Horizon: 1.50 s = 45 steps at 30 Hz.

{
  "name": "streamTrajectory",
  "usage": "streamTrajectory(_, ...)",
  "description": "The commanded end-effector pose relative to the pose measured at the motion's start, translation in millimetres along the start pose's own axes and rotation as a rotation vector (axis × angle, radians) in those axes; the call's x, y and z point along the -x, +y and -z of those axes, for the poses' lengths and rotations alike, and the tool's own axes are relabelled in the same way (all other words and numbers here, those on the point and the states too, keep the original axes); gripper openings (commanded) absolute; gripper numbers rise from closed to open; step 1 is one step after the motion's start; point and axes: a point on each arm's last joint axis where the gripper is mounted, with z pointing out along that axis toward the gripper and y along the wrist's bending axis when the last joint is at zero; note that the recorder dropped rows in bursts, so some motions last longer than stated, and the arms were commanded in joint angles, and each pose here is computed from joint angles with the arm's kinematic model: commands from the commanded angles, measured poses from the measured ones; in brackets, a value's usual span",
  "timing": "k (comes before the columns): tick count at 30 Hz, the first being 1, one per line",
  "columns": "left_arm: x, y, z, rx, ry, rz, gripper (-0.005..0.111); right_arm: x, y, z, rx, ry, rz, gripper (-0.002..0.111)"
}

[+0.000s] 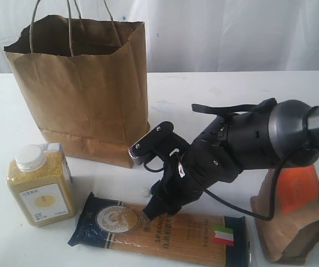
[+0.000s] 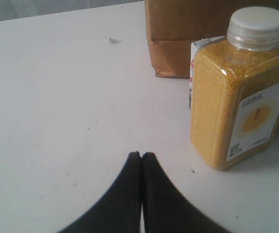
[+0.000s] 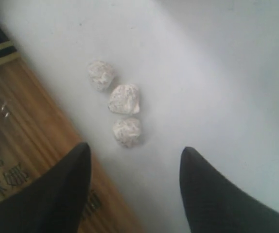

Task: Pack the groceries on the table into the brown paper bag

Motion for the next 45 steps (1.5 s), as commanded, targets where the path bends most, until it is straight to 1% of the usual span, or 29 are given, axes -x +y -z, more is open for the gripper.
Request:
streamTrajectory(1, -0.3, 0.2, 0.0, 0.005, -0.006, 0.000, 0.000, -1.0, 1.2, -10.3, 0.005, 0.004, 0.012, 0.051)
streamTrajectory(7, -0.3, 0.2, 0.0, 0.005, -0.006, 0.000, 0.000, -3.7, 2.4, -22.6, 0.010, 0.012, 0.023, 0.051)
streamTrajectory(13, -0.3, 0.2, 0.0, 0.005, -0.006, 0.000, 0.000, -3.4, 2.7, -24.6, 0.011, 0.005, 0.025, 0.033)
streamTrajectory(19, -0.3, 0.2, 0.0, 0.005, -0.006, 0.000, 0.000, -6.2, 3.1, -29.5, 0.012, 0.025, 0.026, 0.023)
streamTrajectory(23, -0.3, 0.2, 0.0, 0.005, -0.006, 0.000, 0.000, -3.5, 2.2, -21.0, 0.009, 0.013, 0.025, 0.011)
streamTrajectory(26, -0.3, 0.2, 0.0, 0.005, -0.006, 0.000, 0.000, 2.5, 0.9, -5.9, 0.004, -0.028, 0.022, 0.003)
streamTrajectory(28, -0.3, 0.2, 0.0, 0.005, -0.006, 0.000, 0.000, 6.6, -0.2, 6.5, 0.000, -0.060, 0.020, 0.001)
streamTrajectory(35, -0.3, 0.2, 0.0, 0.005, -0.006, 0.000, 0.000, 18.6, -3.6, 50.3, -0.011, -0.184, 0.013, 0.000)
streamTrajectory(40, -0.3, 0.2, 0.0, 0.005, -0.006, 0.000, 0.000, 38.2, -6.8, 94.5, -0.021, -0.366, 0.011, 0.000)
streamTrajectory(45, -0.3, 0.2, 0.0, 0.005, -0.006, 0.000, 0.000, 65.3, -11.3, 139.0, -0.042, -0.534, 0.018, 0.000)
